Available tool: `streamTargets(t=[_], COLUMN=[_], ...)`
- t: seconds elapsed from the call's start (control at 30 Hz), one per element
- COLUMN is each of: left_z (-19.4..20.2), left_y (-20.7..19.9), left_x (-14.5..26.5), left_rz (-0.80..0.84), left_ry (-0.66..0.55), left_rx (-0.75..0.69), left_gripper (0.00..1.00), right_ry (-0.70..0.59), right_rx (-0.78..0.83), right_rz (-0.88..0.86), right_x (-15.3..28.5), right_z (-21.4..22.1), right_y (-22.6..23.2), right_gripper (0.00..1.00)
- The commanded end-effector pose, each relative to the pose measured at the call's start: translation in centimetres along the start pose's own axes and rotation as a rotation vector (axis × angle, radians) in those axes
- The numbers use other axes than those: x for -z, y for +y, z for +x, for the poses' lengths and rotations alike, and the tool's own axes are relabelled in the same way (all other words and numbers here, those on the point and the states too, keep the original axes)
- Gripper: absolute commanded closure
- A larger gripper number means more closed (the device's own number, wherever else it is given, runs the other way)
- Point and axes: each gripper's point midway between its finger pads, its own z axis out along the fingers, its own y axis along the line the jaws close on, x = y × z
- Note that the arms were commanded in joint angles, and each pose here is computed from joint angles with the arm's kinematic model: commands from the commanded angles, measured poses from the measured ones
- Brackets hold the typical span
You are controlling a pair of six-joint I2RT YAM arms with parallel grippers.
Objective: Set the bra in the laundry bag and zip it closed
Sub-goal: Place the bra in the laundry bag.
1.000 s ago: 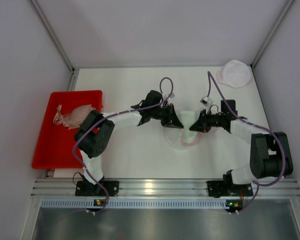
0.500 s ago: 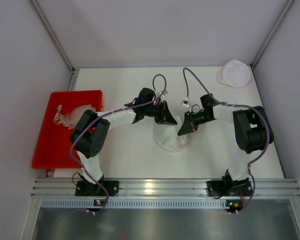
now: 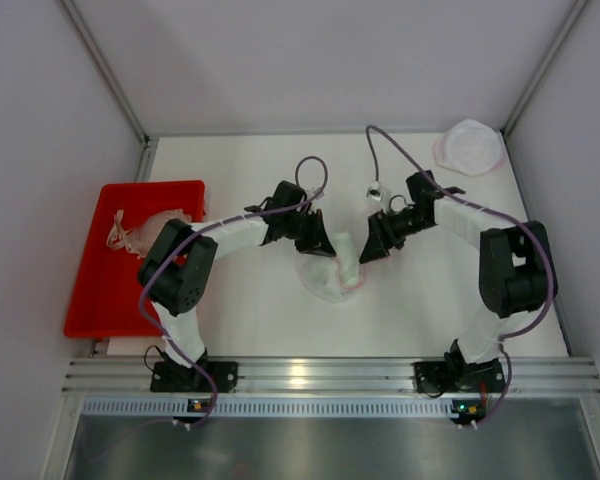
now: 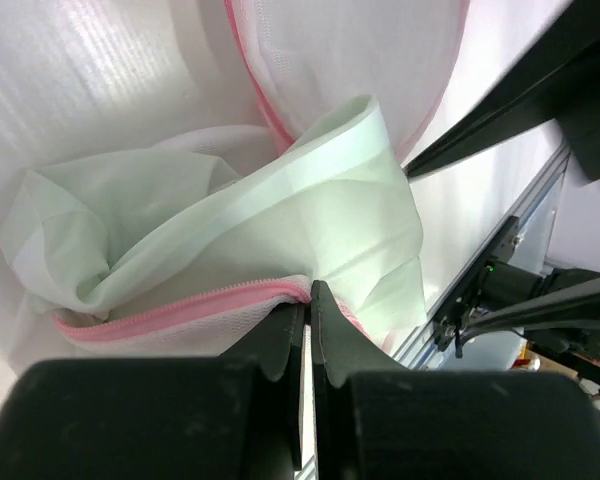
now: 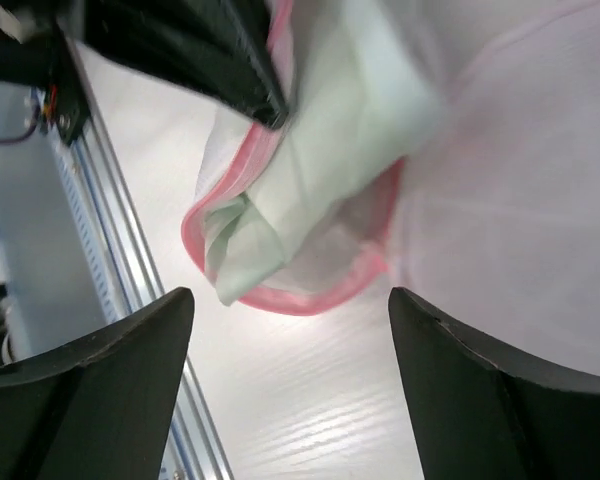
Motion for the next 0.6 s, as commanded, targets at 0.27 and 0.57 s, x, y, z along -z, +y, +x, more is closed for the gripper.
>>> streamTargets(t=[0.27, 0.57], left_z=[-0.1, -0.3], left_y=[-0.2, -0.8], left_x=[1.6, 2.3], left_rz=[-0.024, -0.008], left_ry=[-0.014, -0.021], left_rx=[-0.114, -0.229], left_gripper=[1.00, 1.00], right_ry=[-0.243, -0.190], right_rx=[-0.050, -0.286], right_rz=[0.485, 0.411], right_x=[10.4, 6.4], right_z=[-7.7, -5.8], right_y=[-9.6, -13.9], right_gripper=[0.31, 0.28])
